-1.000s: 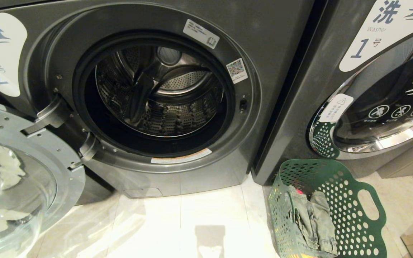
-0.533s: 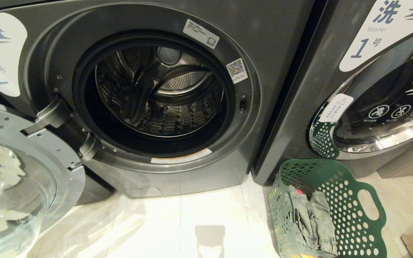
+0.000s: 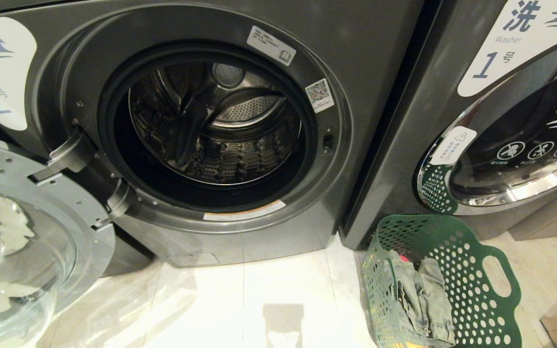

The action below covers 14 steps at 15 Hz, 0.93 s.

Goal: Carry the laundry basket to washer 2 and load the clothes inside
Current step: Place the clothes into the washing machine

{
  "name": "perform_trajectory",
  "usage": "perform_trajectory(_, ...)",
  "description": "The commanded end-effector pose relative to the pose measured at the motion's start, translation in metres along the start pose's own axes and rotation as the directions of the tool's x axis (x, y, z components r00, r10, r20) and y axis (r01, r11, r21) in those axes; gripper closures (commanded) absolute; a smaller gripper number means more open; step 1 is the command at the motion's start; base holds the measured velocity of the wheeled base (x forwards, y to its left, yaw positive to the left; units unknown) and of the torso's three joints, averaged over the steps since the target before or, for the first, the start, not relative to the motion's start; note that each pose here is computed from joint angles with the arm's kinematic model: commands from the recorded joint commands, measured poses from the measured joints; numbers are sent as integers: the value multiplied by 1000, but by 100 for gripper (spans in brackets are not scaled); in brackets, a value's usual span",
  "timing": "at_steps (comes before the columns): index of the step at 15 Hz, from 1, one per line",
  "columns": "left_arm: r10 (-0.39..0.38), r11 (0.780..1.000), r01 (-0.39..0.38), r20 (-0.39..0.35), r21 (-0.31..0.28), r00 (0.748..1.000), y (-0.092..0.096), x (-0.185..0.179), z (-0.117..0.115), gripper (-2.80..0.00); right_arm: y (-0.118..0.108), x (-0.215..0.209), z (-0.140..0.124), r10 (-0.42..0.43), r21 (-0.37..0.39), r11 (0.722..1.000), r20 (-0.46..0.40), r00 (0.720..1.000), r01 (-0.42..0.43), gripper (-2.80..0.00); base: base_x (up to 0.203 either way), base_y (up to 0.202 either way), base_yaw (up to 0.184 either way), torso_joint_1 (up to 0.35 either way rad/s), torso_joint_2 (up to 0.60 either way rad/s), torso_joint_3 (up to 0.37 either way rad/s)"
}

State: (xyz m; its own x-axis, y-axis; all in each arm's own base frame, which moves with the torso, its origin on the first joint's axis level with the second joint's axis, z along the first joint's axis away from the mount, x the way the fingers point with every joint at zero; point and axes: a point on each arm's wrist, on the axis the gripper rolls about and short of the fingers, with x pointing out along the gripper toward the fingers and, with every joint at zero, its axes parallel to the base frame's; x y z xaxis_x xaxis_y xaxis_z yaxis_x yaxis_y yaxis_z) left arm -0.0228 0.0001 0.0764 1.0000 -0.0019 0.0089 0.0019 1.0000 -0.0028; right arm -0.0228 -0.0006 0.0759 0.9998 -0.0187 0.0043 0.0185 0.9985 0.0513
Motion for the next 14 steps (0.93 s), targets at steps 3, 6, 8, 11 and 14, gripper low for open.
perform_trajectory(3,0,1000,0,-1,0,1000,0,0,0,0,0,0,0,0,-1,1000,-1,1000,0,0,0,0,0,0,0,0)
perform_trajectory(6,0,1000,0,-1,0,1000,0,0,0,0,0,0,0,0,0,1000,-1,1000,0,0,0,0,0,0,0,0)
perform_trajectory(8,0,1000,0,-1,0,1000,0,0,0,0,0,0,0,0,1,1000,-1,1000,0,0,0,0,0,0,0,0)
perform_trajectory(11,0,1000,0,-1,0,1000,0,0,0,0,0,0,0,0,-1,1000,-1,1000,0,0,0,0,0,0,0,0)
perform_trajectory(14,0,1000,0,-1,0,1000,0,0,0,0,0,0,0,0,0,1000,-1,1000,0,0,0,0,0,0,0,0)
